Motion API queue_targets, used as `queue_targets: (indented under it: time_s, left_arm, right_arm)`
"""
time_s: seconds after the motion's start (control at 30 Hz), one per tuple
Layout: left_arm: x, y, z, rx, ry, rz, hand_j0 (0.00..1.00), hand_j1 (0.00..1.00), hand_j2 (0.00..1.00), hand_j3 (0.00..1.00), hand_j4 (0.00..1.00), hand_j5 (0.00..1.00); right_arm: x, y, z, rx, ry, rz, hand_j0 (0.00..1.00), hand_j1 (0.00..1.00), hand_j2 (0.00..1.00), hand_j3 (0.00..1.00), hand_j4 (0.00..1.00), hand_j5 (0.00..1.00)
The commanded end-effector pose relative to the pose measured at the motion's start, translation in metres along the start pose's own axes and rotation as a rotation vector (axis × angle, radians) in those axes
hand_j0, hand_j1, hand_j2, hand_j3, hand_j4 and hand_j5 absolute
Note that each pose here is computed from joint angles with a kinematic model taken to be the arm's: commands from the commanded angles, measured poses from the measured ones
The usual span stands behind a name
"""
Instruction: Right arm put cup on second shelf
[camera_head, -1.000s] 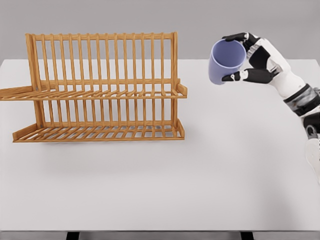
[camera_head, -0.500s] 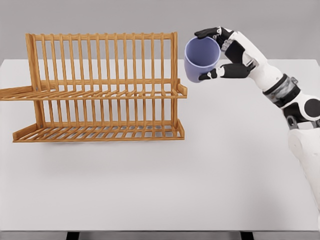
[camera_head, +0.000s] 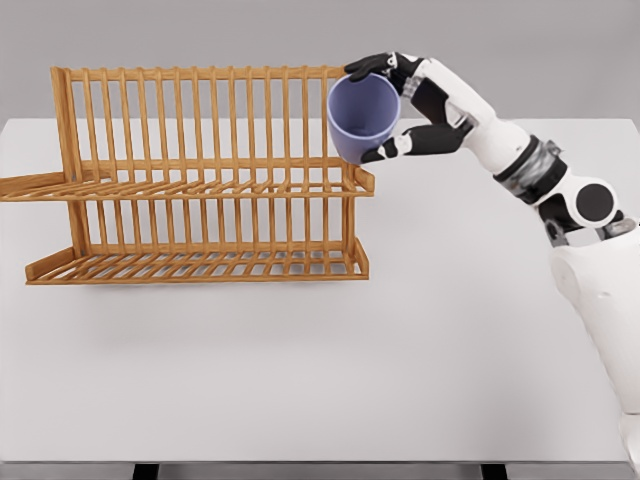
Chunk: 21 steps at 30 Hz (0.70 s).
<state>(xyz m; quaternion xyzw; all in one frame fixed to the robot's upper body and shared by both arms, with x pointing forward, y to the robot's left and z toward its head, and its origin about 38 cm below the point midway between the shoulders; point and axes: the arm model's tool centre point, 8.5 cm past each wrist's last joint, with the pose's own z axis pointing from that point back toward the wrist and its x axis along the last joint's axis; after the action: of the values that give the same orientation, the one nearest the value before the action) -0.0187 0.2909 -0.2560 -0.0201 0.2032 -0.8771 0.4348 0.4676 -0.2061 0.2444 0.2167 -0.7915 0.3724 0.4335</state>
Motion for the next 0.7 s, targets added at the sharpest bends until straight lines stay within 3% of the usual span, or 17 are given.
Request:
queue_targets:
  time_s: [0.0,0.37,0.67]
  left_arm:
    - [0.000,0.000,0.000,-0.001,0.000,-0.001,1.00,1.00,1.00,1.00,1.00,1.00]
    - [0.000,0.000,0.000,-0.001,0.000,-0.001,1.00,1.00,1.00,1.00,1.00,1.00]
    - [0.000,0.000,0.000,-0.001,0.000,-0.001,1.00,1.00,1.00,1.00,1.00,1.00]
  right_arm:
    - [-0.001,0.006,-0.003,0.017,-0.011,-0.001,0.61,0.61,0.61,0.61,0.61,0.61]
    - [0.004,0.019,-0.020,0.063,-0.070,0.026,0.61,0.61,0.61,0.61,0.61,0.61]
    - [0.001,0.034,-0.029,0.121,-0.076,0.046,0.62,0.62,0.62,0.62,0.62,0.62]
